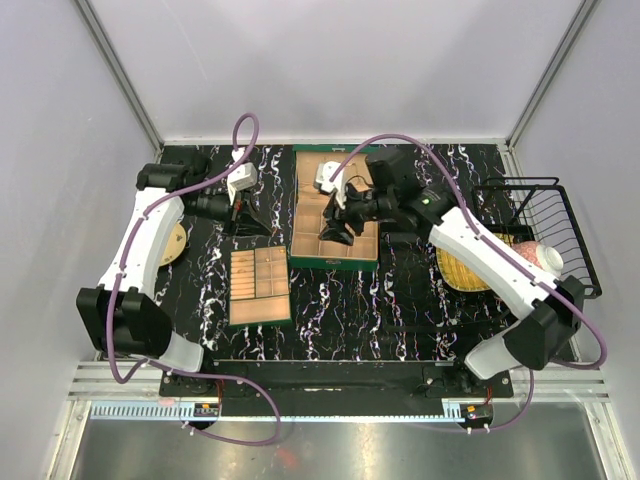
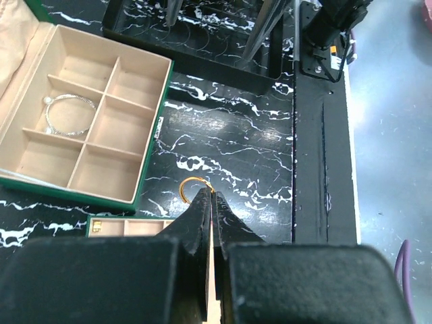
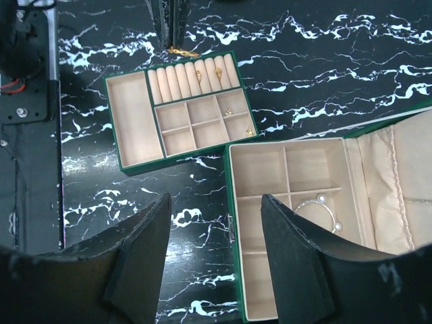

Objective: Organize the mixed jewelry

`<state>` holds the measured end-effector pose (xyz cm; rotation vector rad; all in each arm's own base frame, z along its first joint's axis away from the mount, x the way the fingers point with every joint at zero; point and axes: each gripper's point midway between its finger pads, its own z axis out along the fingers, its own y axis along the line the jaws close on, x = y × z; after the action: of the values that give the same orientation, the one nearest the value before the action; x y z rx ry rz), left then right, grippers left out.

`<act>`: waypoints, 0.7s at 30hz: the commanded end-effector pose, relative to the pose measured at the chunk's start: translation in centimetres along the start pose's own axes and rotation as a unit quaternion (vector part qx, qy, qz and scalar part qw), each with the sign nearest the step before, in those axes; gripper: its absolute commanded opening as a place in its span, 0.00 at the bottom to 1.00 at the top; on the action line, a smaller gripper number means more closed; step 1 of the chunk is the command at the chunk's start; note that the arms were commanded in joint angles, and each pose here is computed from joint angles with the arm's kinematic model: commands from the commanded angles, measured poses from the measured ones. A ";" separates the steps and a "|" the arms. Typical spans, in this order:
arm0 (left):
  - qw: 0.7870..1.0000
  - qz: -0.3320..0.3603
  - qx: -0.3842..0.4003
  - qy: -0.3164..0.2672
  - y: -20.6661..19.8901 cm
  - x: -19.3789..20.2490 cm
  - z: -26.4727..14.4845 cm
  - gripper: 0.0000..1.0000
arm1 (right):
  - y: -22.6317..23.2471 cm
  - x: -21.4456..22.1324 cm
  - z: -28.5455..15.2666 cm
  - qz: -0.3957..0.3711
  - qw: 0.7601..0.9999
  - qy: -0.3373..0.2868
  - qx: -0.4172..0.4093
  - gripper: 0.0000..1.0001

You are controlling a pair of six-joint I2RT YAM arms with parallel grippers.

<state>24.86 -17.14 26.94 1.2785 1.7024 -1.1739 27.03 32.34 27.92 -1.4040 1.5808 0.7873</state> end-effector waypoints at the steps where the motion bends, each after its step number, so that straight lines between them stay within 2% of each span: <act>1: 0.997 -0.053 0.049 -0.028 -5.1 -1.8 -0.3 0.00 | -0.2 -1.9 0.6 -0.060 0.998 0.010 0.009 0.63; 10: 0.996 -0.065 0.055 -0.024 -5.8 -0.9 0.0 0.00 | -0.3 -2.7 3.0 -0.134 0.990 0.033 0.015 0.65; 21: 0.995 -0.074 0.059 -0.023 -6.5 -0.3 0.1 0.00 | 1.7 -3.9 6.1 -0.213 0.976 0.047 0.002 0.65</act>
<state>22.75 -17.84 27.47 1.2820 1.6763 -1.2237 26.24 38.38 26.87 -1.7037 1.3696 0.5376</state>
